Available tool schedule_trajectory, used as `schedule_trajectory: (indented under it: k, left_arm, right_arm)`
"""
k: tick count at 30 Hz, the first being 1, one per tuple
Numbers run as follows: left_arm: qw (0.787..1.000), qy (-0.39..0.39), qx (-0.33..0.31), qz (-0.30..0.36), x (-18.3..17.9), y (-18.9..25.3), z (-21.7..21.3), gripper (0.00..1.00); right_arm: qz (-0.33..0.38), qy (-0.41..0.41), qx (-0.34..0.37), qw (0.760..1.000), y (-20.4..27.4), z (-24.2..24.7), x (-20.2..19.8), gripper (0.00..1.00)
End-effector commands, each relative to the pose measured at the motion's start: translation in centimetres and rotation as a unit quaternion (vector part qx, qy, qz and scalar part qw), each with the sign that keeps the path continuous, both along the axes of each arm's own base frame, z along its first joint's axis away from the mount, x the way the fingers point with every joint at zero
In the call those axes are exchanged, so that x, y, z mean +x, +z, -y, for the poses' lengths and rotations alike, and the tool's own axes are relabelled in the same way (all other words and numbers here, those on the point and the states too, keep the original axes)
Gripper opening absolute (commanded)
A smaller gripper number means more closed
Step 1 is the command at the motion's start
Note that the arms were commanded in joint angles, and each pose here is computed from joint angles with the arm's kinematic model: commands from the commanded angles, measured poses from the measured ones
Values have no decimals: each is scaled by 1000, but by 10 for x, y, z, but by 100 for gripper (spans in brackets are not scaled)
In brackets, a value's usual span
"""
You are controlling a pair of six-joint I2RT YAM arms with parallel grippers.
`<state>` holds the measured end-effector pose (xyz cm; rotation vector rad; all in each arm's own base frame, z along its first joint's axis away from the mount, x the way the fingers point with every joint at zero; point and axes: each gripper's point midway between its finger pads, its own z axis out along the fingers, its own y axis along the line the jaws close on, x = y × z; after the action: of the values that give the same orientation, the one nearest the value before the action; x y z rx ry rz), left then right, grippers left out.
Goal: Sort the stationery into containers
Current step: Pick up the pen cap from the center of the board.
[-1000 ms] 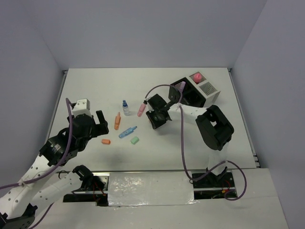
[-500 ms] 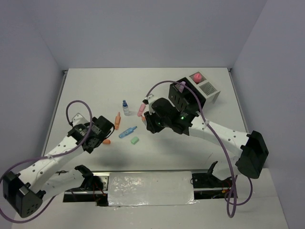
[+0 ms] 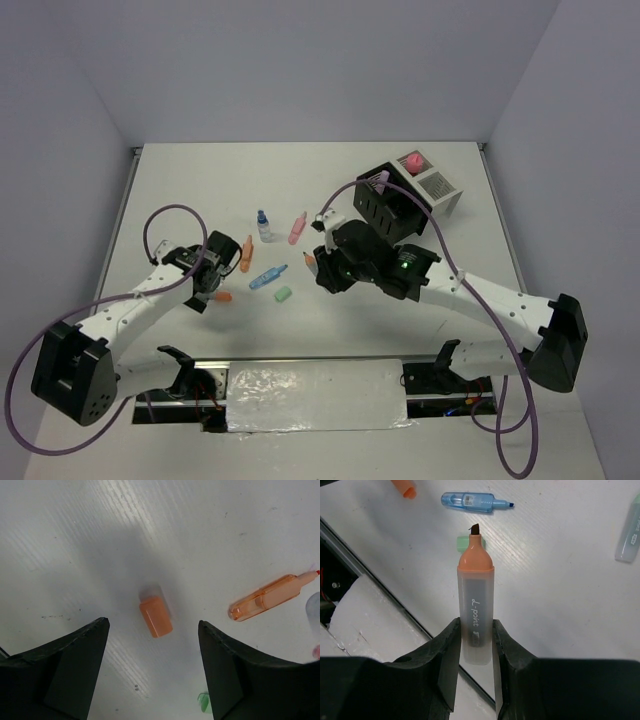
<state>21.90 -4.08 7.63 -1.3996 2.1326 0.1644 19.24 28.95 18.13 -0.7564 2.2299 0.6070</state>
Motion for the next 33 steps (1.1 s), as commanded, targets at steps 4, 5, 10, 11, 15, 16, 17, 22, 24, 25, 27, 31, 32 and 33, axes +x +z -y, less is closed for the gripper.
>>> schedule_trajectory:
  k: [4,5,10,11,15,16,17,22,24,25,27,31,32,33]
  left_arm:
    - [1000,1,-15,-18,8,-22,-2,79]
    - [1000,-4,-15,-22,11,-26,-1,77]
    - [999,-10,-22,-42,13,-37,5,74]
    - [999,-10,-19,-50,12,-41,5,74]
    - [997,-19,-23,-68,11,-51,9,66]
    - [997,-19,-21,-74,10,-53,9,65]
    - [997,-15,-20,-80,8,-56,8,64]
    - [996,-14,-21,-88,2,-63,7,53]
    - [995,-14,-21,-92,-2,-68,6,53]
    - [996,-15,-23,-90,-1,-70,7,52]
    - [995,-19,-28,-96,-4,-75,9,50]
    - [993,-36,-32,-105,-3,-81,13,42]
    - [993,-41,-33,-104,-1,-81,14,34]
    - [993,-47,-35,-99,1,-80,15,24]
  right_arm:
    - [14,22,23,999,6,0,-9,0]
    - [14,22,24,999,6,1,-9,0]
    - [15,25,22,999,3,2,-10,0]
    - [15,25,21,999,3,2,-10,0]
    - [10,41,29,999,1,-3,-14,0]
    - [11,44,31,998,2,-4,-14,0]
    - [11,46,31,998,1,-4,-15,0]
    - [12,51,31,998,0,-6,-15,0]
    - [12,52,34,998,1,-7,-15,0]
    - [12,54,36,998,1,-9,-14,0]
    - [12,56,38,998,1,-9,-15,0]
    - [10,57,36,998,-2,-9,-16,0]
    - [9,55,35,998,-4,-8,-16,0]
    - [10,55,36,998,-4,-7,-16,0]
